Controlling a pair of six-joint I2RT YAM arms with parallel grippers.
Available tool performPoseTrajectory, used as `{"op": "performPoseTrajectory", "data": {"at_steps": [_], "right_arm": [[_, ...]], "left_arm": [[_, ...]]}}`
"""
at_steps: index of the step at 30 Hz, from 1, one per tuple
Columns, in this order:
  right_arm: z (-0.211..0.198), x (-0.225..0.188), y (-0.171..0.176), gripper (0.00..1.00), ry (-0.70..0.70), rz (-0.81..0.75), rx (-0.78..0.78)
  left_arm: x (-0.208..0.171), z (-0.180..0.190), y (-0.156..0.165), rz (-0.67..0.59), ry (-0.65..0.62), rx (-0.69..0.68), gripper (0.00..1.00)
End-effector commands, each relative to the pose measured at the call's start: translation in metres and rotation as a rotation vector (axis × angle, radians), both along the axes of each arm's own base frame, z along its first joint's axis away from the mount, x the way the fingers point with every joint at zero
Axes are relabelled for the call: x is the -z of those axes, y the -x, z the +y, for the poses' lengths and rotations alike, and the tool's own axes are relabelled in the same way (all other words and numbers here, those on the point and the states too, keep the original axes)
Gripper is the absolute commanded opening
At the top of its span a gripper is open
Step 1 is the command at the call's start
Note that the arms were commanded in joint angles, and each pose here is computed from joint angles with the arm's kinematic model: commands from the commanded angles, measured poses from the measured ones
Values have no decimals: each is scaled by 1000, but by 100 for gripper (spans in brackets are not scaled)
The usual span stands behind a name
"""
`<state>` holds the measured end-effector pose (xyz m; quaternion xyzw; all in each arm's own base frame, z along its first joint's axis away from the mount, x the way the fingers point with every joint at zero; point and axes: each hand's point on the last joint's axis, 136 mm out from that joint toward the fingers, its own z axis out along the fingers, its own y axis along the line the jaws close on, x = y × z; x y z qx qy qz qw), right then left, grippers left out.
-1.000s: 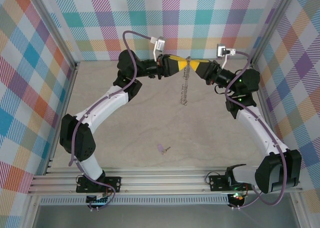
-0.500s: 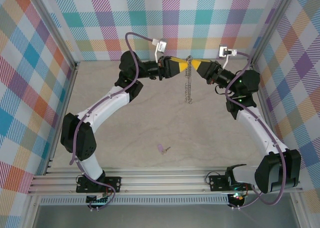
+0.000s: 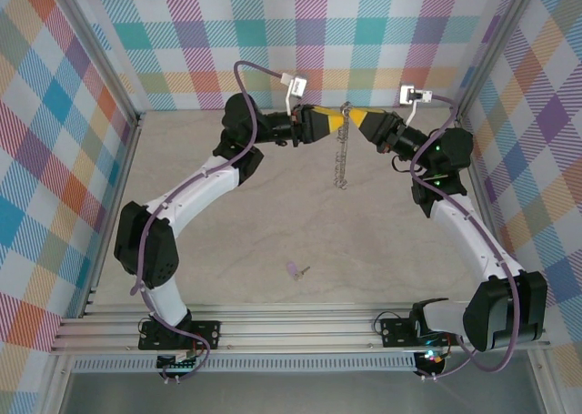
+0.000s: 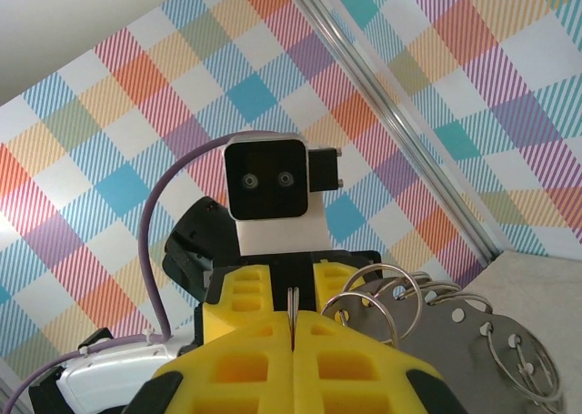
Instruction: Put the keys on the keyring
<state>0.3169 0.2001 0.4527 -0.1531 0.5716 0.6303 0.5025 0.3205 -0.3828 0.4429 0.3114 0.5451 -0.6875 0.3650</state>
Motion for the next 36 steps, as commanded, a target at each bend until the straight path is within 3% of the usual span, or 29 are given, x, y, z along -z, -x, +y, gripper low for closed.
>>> {"op": "performPoseTrajectory", "data": {"at_steps": [1,12,22,32,36], "right_arm": [[-5,-19,17,0,-21,-85,0],[-5,-16,16,0,-23,-80,0],[-6,-16,19,0,-21,-81,0],[-5,-15,20,0,-18,-79,-8],[-5,-15,21,0,-16,-76,-11]], "left_arm": [[-18,-4,9,-55,51,14,25],[-29,-2,7,-49,114,8,25],[-28,-8,7,-33,126,28,19],[-31,-13,9,-38,132,39,1],[-33,-14,11,-45,134,44,0]]}}
